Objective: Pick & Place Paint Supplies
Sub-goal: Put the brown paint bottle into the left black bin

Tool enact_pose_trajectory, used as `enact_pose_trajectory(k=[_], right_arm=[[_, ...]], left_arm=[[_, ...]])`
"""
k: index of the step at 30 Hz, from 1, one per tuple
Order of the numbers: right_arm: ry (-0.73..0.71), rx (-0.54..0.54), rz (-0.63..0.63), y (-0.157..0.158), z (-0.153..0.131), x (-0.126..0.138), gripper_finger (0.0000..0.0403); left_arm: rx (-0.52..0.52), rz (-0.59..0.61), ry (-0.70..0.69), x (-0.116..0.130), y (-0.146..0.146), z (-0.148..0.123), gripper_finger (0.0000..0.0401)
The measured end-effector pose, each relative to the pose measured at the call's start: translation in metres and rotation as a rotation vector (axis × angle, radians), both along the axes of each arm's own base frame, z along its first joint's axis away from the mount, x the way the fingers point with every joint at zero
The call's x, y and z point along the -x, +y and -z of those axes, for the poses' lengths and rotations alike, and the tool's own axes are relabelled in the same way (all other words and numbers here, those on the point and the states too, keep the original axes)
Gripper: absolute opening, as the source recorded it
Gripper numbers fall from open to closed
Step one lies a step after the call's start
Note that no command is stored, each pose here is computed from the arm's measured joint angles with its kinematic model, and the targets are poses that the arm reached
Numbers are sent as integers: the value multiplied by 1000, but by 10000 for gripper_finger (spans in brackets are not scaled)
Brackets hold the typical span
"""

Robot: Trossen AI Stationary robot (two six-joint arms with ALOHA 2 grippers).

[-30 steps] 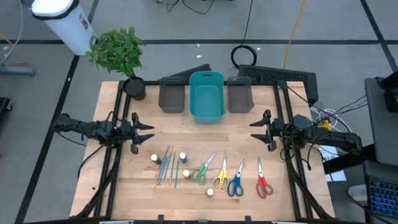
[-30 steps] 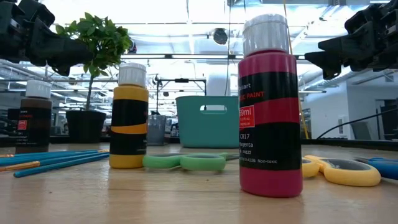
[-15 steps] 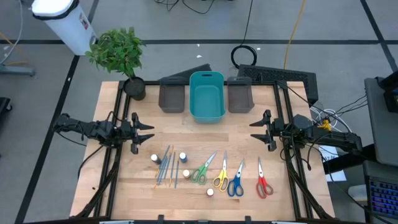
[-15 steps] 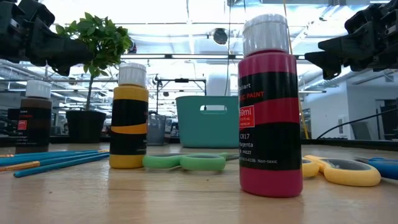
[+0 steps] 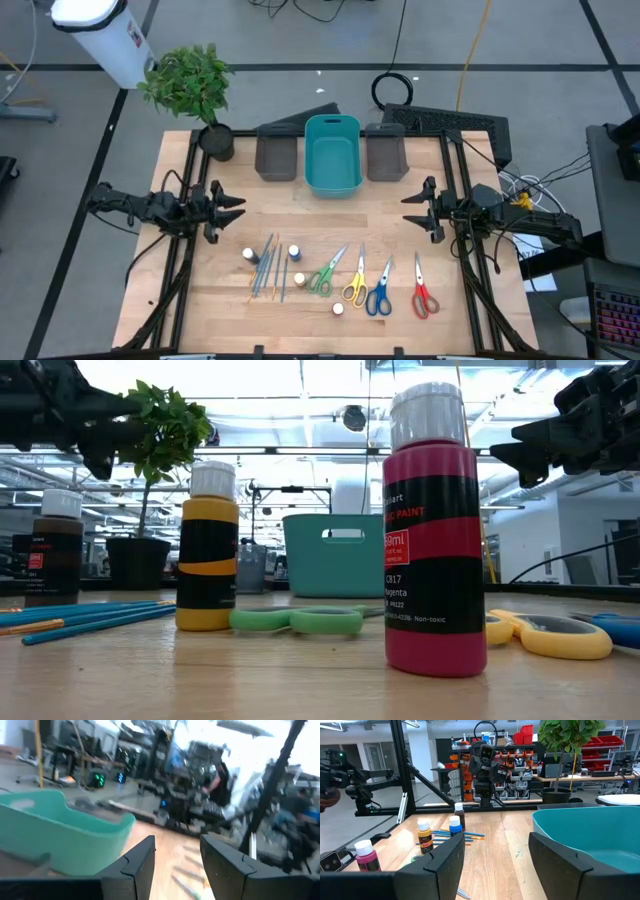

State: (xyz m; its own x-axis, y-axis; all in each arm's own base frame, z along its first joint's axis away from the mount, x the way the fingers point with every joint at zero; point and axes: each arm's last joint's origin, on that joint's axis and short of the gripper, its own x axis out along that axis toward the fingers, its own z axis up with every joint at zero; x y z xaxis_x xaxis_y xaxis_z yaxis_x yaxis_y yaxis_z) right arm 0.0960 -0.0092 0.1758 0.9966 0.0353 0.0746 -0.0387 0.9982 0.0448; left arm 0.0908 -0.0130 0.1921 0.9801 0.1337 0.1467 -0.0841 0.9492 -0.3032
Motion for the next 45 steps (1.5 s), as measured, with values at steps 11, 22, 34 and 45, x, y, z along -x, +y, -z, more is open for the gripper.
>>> enact_pose_trajectory(k=[11, 22, 34, 45], right_arm=[[0, 0, 0, 0, 0, 0, 212], [0, 0, 1, 0, 0, 0, 212], [0, 0, 0, 0, 0, 0, 212], [0, 0, 0, 0, 0, 0, 212]], left_arm=[[35, 244, 434, -16, -14, -60, 289], [1, 396, 1053, -61, -55, -27, 309], [-4, 312, 1203, -77, -61, -2, 262], [-50, 318, 1173, -79, -61, -4, 178]])
